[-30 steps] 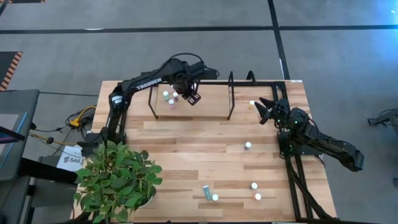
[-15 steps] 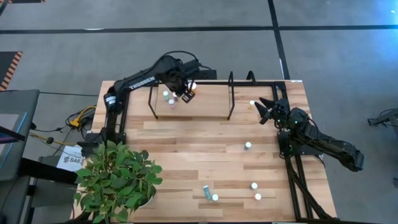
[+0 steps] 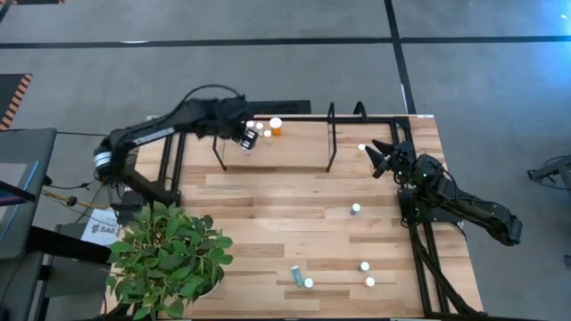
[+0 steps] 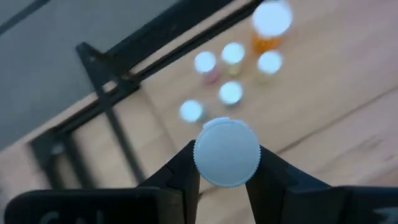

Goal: Pick and place medicine bottles onto shelf by color
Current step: Put the yellow pill bottle on the shelf

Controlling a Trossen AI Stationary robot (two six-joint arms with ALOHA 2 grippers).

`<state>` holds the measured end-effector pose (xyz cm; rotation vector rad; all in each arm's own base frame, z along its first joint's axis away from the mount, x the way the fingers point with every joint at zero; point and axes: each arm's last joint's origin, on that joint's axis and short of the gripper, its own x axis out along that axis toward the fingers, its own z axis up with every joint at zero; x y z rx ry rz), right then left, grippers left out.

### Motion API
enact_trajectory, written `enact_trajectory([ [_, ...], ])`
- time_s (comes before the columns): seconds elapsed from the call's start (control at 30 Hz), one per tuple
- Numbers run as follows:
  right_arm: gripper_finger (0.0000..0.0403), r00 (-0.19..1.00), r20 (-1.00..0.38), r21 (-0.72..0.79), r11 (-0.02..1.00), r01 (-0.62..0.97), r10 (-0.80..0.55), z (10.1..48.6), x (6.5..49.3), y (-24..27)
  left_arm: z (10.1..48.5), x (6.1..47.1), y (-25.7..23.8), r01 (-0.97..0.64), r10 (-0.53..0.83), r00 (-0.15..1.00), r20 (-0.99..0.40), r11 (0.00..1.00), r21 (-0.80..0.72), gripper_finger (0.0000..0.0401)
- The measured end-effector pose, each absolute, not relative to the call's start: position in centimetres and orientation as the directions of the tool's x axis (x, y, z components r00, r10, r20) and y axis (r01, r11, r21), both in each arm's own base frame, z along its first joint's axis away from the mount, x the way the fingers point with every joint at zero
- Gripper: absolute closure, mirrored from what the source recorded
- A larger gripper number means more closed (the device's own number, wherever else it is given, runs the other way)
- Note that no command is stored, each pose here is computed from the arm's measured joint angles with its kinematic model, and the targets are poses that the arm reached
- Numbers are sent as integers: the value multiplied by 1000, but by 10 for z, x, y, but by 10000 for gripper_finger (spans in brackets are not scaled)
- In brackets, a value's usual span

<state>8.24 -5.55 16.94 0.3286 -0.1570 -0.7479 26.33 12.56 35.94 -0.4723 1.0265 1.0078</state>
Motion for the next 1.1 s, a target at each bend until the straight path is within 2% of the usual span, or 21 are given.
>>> enact_trajectory([
  [0.2,154,725,24,347,686,640,-688,169,82,-55,315,262,108,-857,545,382,-746,510,-66,313],
  [0.4,154,725,24,347,685,640,-689,169,82,-55,279,276,102,-832,536,449,-715,542,-117,313],
  [0.63,154,725,24,347,686,640,-689,169,82,-55,251,297,100,-816,492,415,-766,574,-74,313],
  [0.8,154,725,24,347,686,640,-688,169,82,-55,234,305,99,-824,449,391,-803,560,-89,313],
  [1.1,154,724,24,347,685,640,-689,169,82,-55,225,310,98,-845,505,331,-797,535,-12,312],
])
